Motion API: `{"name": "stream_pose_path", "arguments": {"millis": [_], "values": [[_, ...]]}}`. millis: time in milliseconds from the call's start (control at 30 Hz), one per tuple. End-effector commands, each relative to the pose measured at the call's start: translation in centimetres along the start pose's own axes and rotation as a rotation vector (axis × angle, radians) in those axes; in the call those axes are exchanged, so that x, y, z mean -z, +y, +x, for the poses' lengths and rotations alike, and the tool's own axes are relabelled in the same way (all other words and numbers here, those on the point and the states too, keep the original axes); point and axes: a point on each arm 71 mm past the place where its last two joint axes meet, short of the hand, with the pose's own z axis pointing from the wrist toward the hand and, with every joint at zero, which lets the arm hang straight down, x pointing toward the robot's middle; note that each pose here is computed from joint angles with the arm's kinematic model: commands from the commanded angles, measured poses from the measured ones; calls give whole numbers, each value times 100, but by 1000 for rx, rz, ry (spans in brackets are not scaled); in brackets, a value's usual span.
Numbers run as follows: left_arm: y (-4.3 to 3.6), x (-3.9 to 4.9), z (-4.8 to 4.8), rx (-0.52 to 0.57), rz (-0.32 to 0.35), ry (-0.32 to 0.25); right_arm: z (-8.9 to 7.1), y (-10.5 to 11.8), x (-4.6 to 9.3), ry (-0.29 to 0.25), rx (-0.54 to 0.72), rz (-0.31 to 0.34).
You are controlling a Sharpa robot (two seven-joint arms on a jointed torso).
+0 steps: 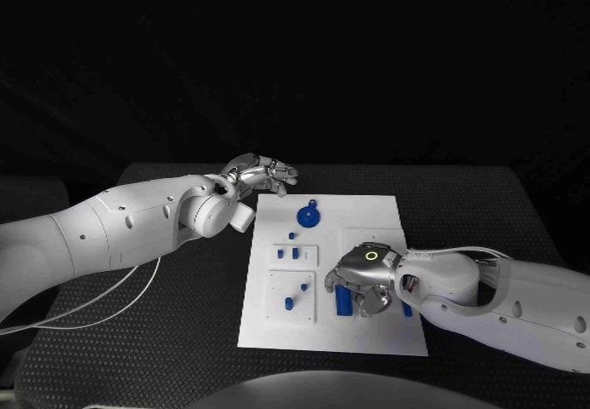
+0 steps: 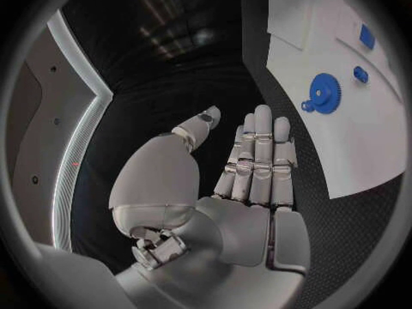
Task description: Assemble the parts on the task board
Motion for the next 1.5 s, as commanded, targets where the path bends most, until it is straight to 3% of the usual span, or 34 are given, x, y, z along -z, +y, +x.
{"name": "stream_pose_path", "arguments": {"millis": [33,967,1500], "values": [[-13,-2,18,4,7,17,112,8,2,54,14,0],[-9,-2,20,4,2,19,240,4,-13,72,6,-6],[-4,-4,26,5,-4,26,154,28,9,-55,-6,-52]]}}
